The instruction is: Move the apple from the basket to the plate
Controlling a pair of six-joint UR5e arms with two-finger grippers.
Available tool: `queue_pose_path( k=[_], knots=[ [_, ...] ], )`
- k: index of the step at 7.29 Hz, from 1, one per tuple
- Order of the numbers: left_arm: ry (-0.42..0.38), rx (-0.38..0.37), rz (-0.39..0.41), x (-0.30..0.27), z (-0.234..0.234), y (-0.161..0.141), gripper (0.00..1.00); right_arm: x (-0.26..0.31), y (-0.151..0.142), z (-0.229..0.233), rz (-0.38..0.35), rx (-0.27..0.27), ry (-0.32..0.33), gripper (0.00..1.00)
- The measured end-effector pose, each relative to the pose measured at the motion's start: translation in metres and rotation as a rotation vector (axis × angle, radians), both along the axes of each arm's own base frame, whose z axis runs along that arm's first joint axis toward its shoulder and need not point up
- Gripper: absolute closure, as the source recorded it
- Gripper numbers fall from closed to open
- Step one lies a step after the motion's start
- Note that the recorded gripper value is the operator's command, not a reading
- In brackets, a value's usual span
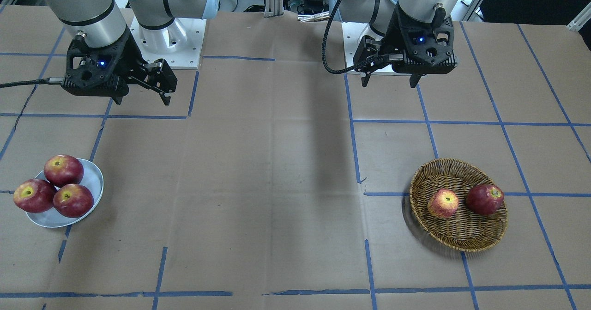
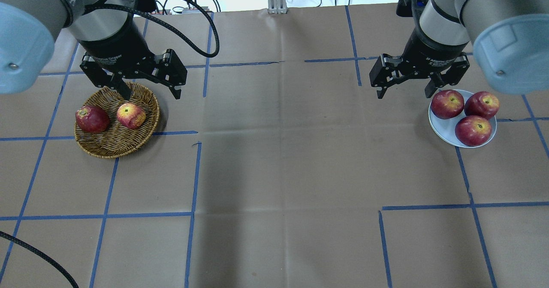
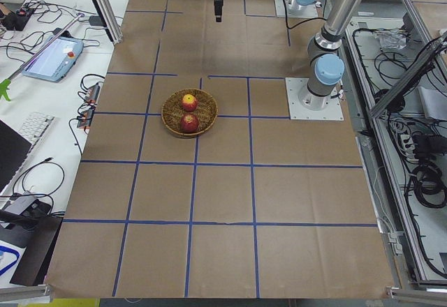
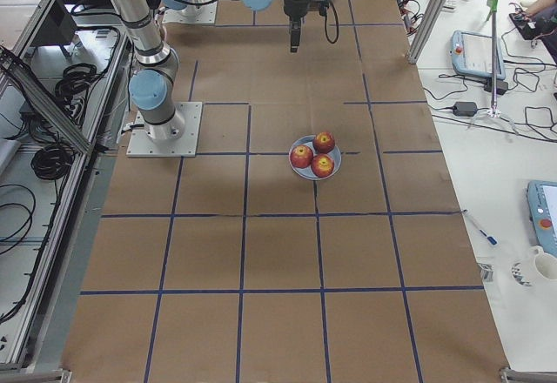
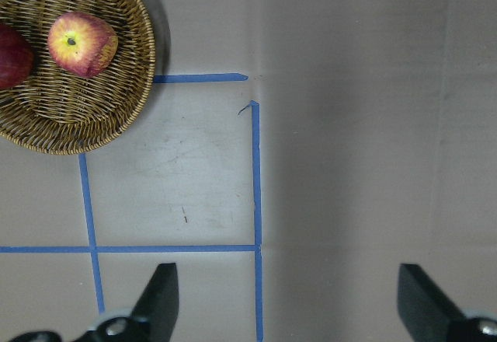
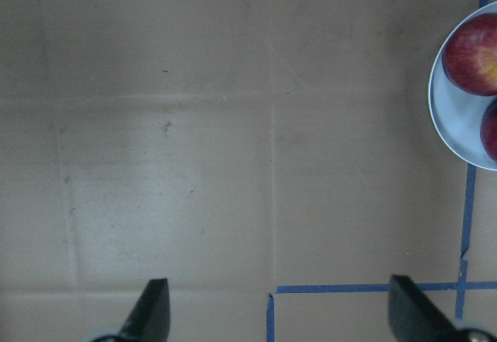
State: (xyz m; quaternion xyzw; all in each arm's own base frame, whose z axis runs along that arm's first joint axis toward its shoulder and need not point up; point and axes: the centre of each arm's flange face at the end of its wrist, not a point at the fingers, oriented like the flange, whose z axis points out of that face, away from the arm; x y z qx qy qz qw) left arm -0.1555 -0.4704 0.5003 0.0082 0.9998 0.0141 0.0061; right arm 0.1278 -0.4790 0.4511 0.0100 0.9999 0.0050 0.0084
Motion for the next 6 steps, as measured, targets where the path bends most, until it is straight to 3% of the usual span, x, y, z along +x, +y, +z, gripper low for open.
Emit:
queue_pose_path(
  k=[6],
  knots=[
    [-0.001, 0.001, -0.01, 0.0002, -0.0009, 0.0002, 0.01, 0.0001, 0.0, 0.0, 0.0, 0.0, 0.0, 0.0]
  ],
)
